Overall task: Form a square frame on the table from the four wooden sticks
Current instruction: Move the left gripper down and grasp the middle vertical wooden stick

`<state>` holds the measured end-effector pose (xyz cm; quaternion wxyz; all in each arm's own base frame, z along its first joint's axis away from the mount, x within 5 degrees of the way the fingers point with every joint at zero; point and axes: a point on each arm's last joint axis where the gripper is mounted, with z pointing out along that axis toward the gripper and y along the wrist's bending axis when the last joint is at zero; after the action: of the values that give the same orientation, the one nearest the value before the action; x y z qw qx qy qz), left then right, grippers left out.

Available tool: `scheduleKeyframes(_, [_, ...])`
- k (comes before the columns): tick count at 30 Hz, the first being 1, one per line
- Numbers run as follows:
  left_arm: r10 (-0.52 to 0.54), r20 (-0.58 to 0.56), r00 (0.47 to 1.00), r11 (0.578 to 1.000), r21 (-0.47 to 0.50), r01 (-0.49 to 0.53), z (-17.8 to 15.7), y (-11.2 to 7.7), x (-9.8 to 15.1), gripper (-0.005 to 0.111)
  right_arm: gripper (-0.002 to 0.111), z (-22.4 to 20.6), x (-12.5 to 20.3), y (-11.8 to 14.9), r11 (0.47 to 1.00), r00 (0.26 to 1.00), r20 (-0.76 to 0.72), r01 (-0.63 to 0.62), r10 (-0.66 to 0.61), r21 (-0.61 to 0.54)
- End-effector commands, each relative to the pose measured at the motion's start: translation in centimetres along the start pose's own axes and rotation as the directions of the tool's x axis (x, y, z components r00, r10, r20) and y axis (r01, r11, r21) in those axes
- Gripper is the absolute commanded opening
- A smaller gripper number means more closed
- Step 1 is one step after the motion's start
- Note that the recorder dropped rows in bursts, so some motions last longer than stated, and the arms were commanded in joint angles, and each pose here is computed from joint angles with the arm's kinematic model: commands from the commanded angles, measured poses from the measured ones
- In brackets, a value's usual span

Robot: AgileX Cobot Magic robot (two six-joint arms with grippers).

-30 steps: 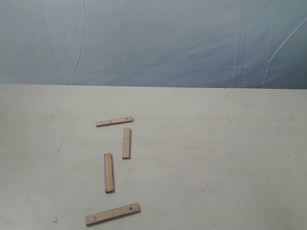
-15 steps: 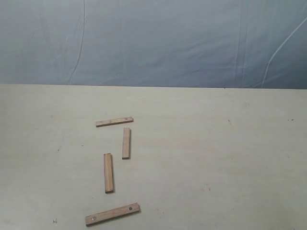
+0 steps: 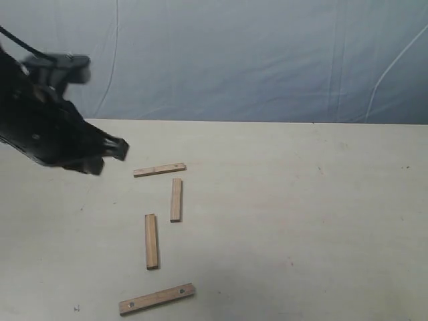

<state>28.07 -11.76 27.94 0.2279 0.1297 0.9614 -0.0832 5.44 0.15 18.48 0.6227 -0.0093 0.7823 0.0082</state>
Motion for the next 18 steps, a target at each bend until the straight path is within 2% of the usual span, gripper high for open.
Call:
scheduleKeyframes(1, [0.01,-0.121,0.993,0.999,0.037,-0.005,5.6,-1.6,0.2,0.044,-0.001,0.0,-0.1,0.0,1.0,1.0,0.009,0.007,-0.007,-0.003])
scheduleKeyframes(5, [-0.045,-0.138,0.989,0.997,0.052,0.053,9.7,-2.1,0.3,0.058,-0.001,0.0,-0.1,0.0,1.0,1.0,0.009,0.007,-0.007,-0.003])
scheduleKeyframes(9, [-0.139,-0.14,0.98,0.99,0.019,0.143,13.3,-1.7,0.5,0.058,-0.001,0.0,-0.1,0.0,1.0,1.0,0.009,0.007,-0.007,-0.003])
scheduleKeyframes(18, [-0.207,-0.156,0.966,0.978,0.001,0.209,18.1,-1.4,1.7,0.057,-0.001,0.0,-0.1,0.0,1.0,1.0,0.009,0.009,-0.009,-0.003])
